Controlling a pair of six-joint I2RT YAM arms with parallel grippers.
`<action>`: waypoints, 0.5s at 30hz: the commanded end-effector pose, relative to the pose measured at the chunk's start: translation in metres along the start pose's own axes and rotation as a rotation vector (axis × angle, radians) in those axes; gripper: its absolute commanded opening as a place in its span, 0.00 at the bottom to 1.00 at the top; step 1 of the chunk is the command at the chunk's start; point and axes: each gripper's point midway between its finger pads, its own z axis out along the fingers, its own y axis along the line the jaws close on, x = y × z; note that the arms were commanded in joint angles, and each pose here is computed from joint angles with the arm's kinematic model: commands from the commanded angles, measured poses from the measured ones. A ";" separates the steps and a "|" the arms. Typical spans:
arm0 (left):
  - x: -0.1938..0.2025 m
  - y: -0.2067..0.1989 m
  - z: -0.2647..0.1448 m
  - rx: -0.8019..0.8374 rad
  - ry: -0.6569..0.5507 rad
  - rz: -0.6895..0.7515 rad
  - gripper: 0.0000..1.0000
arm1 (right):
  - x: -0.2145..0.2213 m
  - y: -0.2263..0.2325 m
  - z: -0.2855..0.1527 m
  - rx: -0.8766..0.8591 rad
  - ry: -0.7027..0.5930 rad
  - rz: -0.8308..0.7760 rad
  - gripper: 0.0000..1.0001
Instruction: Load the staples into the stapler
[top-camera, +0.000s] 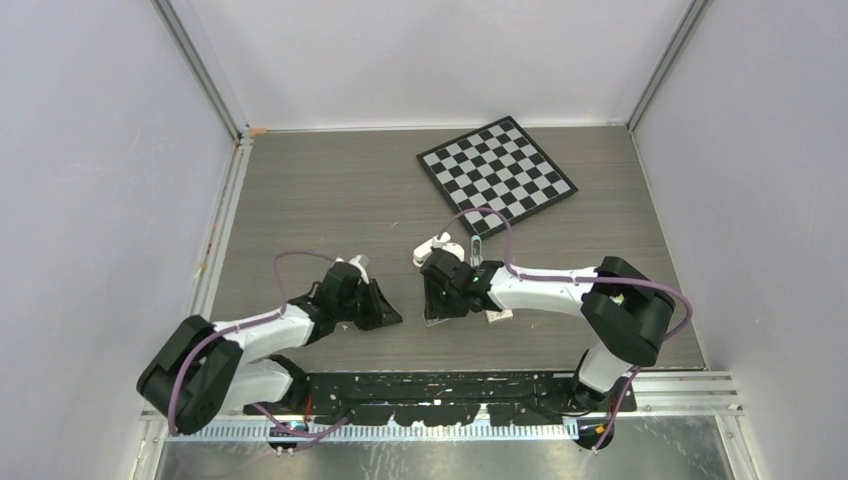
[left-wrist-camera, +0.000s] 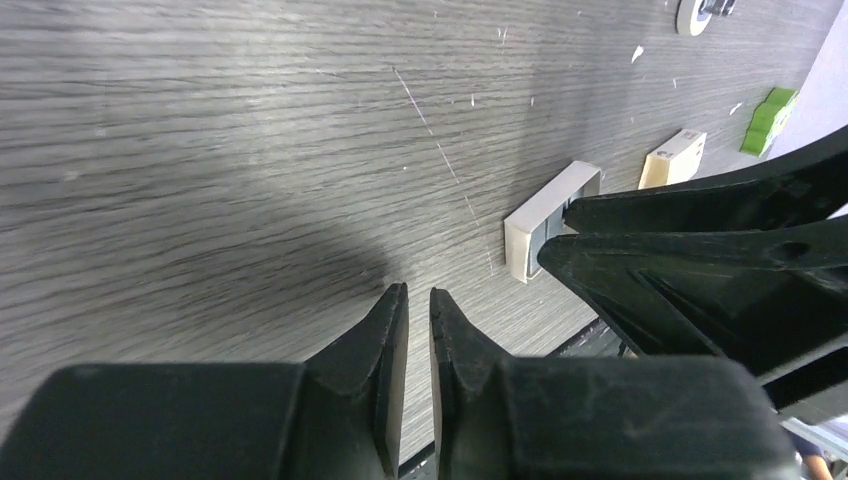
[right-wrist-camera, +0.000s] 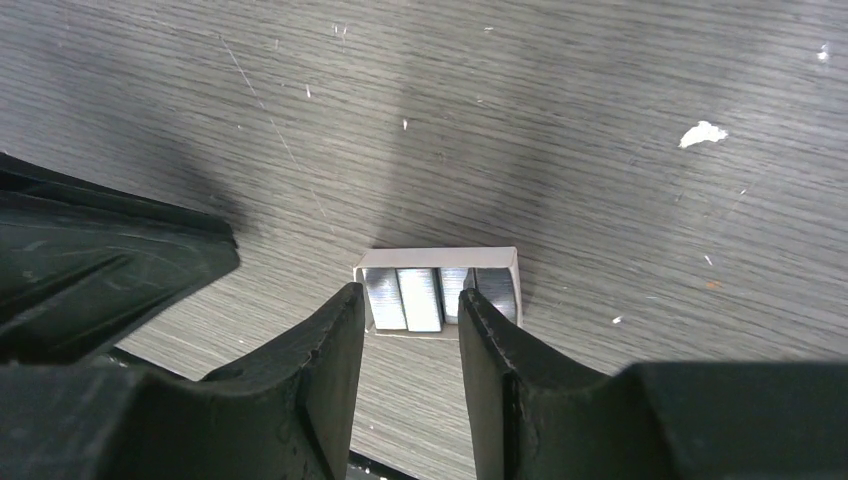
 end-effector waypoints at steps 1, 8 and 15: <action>-0.005 -0.030 0.013 0.110 -0.024 -0.005 0.14 | -0.013 0.008 -0.008 -0.045 -0.052 0.036 0.45; 0.003 -0.038 0.030 0.117 0.000 0.013 0.13 | -0.011 0.009 -0.005 -0.062 -0.049 0.045 0.45; 0.006 -0.039 0.036 0.121 0.012 0.012 0.12 | -0.013 0.013 -0.009 -0.082 -0.054 0.052 0.45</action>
